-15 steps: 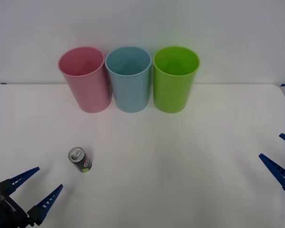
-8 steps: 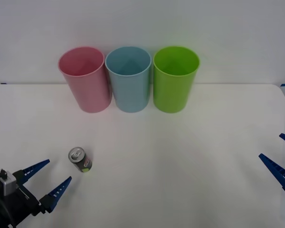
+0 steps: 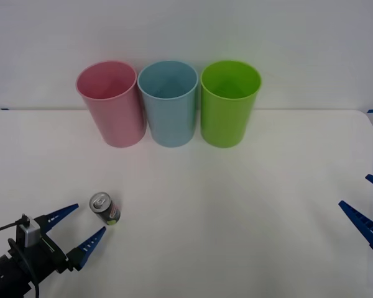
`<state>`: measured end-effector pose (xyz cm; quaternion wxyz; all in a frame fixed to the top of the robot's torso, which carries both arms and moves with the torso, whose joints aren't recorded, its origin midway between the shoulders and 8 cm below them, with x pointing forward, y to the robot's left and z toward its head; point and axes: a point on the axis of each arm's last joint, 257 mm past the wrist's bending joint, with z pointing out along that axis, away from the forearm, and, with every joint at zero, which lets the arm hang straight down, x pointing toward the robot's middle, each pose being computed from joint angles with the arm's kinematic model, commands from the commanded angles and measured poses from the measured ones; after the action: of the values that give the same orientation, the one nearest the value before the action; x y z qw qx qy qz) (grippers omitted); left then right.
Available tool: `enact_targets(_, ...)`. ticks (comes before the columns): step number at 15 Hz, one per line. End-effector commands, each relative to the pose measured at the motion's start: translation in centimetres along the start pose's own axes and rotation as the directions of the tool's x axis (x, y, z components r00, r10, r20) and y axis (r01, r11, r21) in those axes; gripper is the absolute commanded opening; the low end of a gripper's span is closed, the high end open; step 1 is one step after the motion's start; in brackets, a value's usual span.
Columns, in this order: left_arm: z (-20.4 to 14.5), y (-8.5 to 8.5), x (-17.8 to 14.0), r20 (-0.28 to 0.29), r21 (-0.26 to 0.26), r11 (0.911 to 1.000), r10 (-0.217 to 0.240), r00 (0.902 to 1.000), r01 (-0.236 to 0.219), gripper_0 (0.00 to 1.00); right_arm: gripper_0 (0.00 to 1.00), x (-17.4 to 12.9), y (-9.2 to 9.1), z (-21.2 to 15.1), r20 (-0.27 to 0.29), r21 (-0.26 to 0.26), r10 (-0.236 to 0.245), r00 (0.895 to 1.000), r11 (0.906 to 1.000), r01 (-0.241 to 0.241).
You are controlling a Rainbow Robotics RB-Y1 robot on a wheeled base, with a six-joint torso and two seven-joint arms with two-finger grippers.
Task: Grasp the object on the table and drop it into the matching bin: aluminum can to the light blue bin, PET bottle to the pink bin.
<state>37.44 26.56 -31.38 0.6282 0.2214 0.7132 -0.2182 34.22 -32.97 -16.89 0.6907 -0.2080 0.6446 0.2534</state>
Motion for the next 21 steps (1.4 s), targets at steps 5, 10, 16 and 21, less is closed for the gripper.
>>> enact_targets(5,2.5,-0.3,1.0,0.007,0.001,0.9963,0.086,0.9963,-0.086,1.00,1.00,0.0,0.0,0.0,0.000,0.000,0.000,1.000,1.0000,0.000)
enact_targets(10,4.1,-0.9,1.2,0.009,-0.007,0.9959,0.090,0.9959,-0.090,1.00,1.00,0.0,0.0,0.0,0.000,0.000,0.000,1.000,1.0000,0.000)
enact_targets(16,5.8,-0.6,1.0,0.005,-0.017,0.9949,0.099,0.9950,-0.099,1.00,1.00,0.0,0.0,0.0,0.000,0.000,0.000,1.000,1.0000,0.000)
enact_targets(21,6.9,-0.6,1.2,0.002,-0.006,0.9943,0.106,0.9943,-0.106,1.00,1.00,0.0,0.0,0.0,0.000,0.000,0.000,1.000,1.0000,0.000)
